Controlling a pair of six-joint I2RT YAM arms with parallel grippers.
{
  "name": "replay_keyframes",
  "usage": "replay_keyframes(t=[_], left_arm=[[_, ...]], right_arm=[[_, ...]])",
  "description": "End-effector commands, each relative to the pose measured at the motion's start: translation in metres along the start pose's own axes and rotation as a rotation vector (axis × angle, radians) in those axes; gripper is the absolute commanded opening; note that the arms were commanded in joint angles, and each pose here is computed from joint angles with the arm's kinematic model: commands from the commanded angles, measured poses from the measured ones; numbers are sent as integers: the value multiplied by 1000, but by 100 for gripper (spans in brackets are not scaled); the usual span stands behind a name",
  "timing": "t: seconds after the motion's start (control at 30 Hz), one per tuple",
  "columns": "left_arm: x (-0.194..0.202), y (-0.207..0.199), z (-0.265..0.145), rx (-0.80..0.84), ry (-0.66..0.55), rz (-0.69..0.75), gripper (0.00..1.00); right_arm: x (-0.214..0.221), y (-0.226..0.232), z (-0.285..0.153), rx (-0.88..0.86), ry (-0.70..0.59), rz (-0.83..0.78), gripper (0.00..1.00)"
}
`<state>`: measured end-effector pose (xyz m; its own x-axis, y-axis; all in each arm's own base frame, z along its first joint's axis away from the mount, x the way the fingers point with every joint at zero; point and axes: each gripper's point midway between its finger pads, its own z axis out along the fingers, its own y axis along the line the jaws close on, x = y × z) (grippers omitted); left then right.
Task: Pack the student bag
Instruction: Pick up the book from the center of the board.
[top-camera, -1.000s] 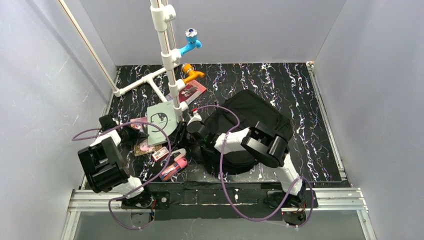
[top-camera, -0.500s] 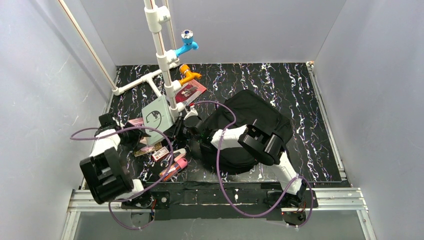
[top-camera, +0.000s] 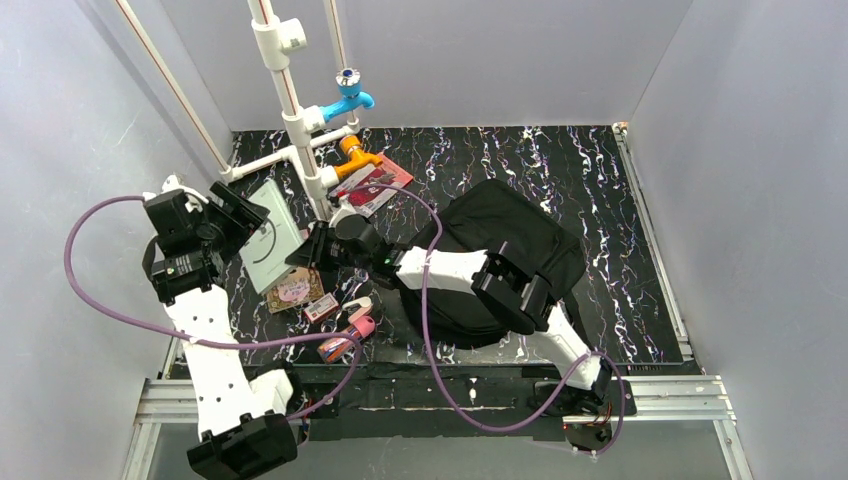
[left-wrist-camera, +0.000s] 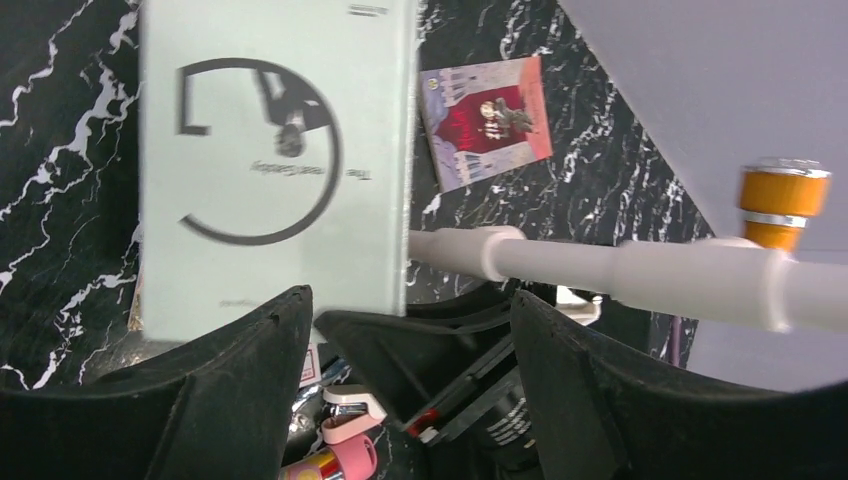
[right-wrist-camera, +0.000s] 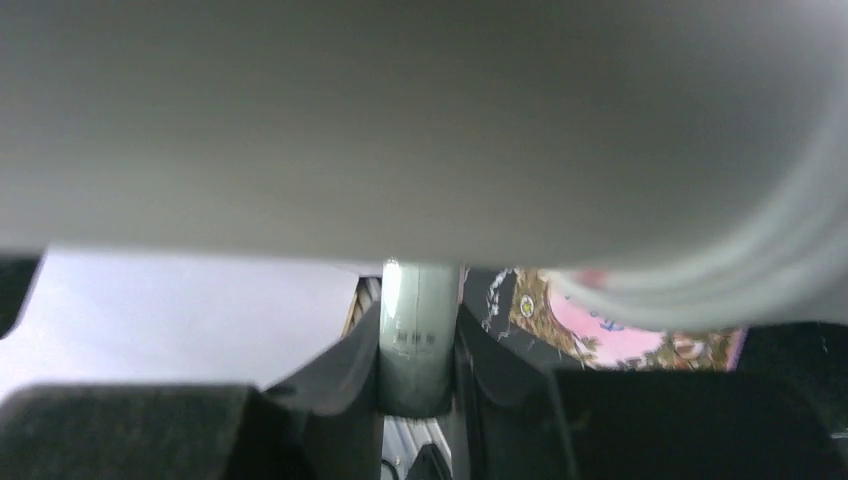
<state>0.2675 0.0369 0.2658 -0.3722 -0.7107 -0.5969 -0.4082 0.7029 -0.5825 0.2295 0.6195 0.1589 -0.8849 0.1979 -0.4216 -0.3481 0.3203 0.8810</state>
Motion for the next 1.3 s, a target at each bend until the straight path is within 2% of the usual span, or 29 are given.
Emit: replay_keyframes(t=[0.0, 0.17, 0.33, 0.5, 0.6, 0.67, 0.77, 0.87, 1.03, 1.17, 1.27], left_arm=[[1, -23, -28, 40, 25, 45, 71], [-3, -74, -61, 239, 32, 68, 71], [-14, -121, -103, 407, -20, 182, 70], [-8, -157, -128, 609, -2, 249, 71], [0, -189, -149, 839, 42, 252, 71], [4, -211, -164, 992, 114, 207, 71], [8, -233, -187, 1163, 110, 259, 74], [13, -244, -206, 1215, 67, 301, 81], [17, -247, -208, 1216, 118, 234, 82], [29, -224, -177, 1077, 119, 193, 82], [47, -196, -142, 919, 169, 195, 80]], right_arm=[[-30, 143, -44, -338, -95, -213, 1], [-22, 167, -78, -418, -59, -333, 1], [-29, 180, -113, -407, -75, -510, 1], [-33, 181, -146, -405, -115, -516, 1], [-42, 182, -175, -384, -169, -501, 1], [-53, 179, -195, -343, -220, -490, 1], [-69, 184, -230, -336, -250, -503, 1], [-79, 175, -263, -317, -229, -531, 1], [-78, 157, -316, -243, -164, -620, 1], [-68, 129, -341, -145, -116, -574, 1], [-56, 109, -351, -112, -70, -528, 1]])
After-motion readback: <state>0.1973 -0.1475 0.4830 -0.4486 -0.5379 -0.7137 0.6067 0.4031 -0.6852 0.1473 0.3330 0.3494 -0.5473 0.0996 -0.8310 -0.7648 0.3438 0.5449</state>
